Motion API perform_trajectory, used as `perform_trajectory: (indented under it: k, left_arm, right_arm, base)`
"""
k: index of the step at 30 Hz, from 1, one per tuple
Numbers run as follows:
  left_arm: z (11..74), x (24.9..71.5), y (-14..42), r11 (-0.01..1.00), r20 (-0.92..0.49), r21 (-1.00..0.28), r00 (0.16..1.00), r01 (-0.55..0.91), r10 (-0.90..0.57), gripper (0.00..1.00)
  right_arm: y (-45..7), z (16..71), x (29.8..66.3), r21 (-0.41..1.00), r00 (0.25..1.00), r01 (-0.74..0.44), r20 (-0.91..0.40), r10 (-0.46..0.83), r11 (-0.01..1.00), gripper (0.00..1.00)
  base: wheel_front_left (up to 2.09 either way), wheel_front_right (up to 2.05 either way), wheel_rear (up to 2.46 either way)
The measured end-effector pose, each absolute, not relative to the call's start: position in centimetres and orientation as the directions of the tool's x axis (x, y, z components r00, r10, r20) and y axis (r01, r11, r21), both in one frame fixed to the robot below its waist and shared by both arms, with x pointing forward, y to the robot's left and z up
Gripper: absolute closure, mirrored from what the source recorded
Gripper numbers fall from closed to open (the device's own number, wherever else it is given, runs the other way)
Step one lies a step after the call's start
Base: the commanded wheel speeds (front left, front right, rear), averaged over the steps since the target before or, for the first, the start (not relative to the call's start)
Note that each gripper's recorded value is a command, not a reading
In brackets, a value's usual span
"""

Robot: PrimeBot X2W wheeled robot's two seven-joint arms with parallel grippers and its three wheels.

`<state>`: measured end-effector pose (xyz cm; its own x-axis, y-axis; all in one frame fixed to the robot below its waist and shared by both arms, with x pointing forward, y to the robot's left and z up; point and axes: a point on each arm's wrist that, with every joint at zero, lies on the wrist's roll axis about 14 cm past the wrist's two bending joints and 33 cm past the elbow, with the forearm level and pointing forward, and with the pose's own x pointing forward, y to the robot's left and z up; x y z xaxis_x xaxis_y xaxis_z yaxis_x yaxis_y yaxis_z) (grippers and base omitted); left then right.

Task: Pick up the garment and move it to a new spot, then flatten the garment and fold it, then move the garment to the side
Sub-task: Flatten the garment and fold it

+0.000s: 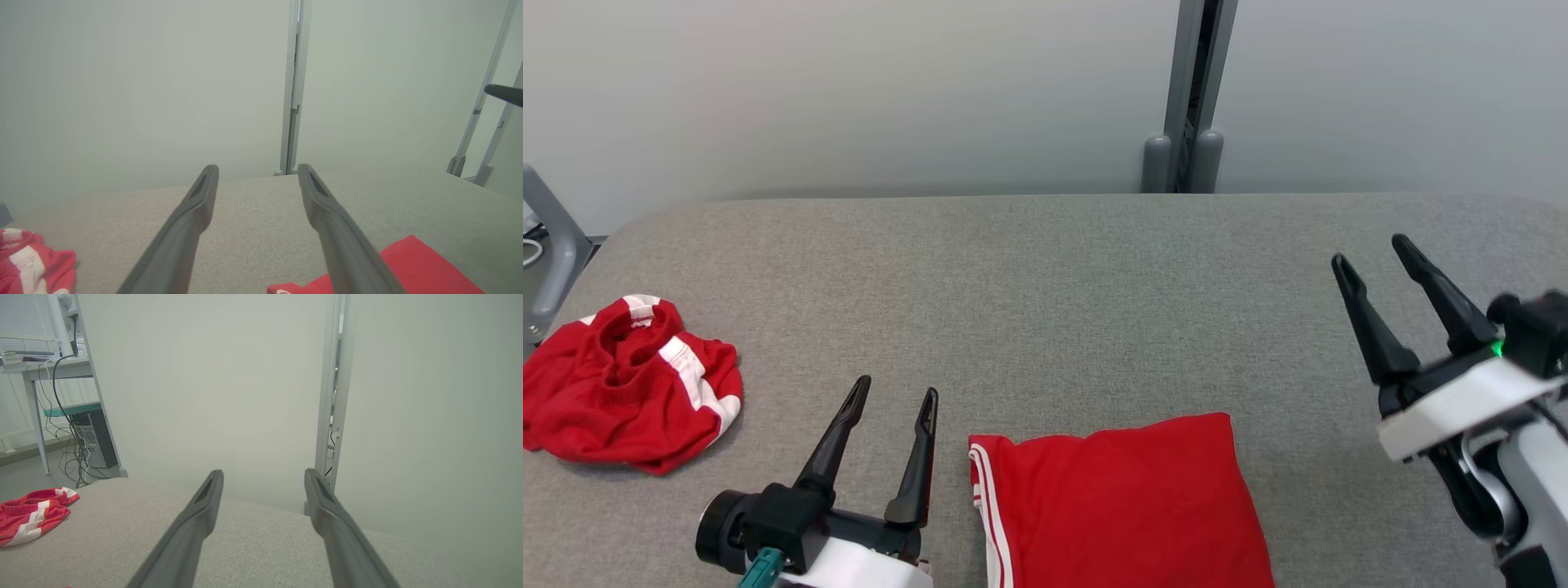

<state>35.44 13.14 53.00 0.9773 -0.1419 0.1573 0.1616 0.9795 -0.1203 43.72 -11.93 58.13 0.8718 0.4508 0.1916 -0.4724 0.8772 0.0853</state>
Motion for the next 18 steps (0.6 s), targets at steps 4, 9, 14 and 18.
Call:
perform_trajectory:
  k: [4, 9, 14, 18]
  left_arm:
    - [53.5, 35.7, 13.3, 0.981, 0.172, -0.118, 0.976, 0.154, -0.133, 0.00]
    - [54.3, 35.9, 13.9, 0.985, 0.194, -0.118, 0.976, 0.123, -0.098, 0.00]
    - [53.8, 35.4, 13.9, 0.985, 0.179, -0.126, 0.980, 0.114, -0.090, 0.00]
    - [53.4, 35.1, 13.9, 0.986, 0.167, -0.131, 0.982, 0.106, -0.083, 0.00]
  right_arm:
    - [-13.7, 58.1, 42.2, 0.072, 0.901, -0.382, 0.248, 0.355, 0.921, 0.00]
    - [-13.4, 55.7, 39.5, 0.042, 0.922, -0.336, 0.218, 0.319, 0.941, 0.00]
    - [-13.6, 54.0, 38.0, 0.121, 0.948, -0.282, 0.188, 0.257, 0.952, 0.00]
    - [-13.3, 52.7, 37.3, 0.141, 0.956, -0.274, 0.151, 0.252, 0.952, 0.00]
  base:
    - [0.00, 0.00, 0.00]
    - [0.00, 0.00, 0.00]
    - [0.00, 0.00, 0.00]
    - [0.00, 0.00, 0.00]
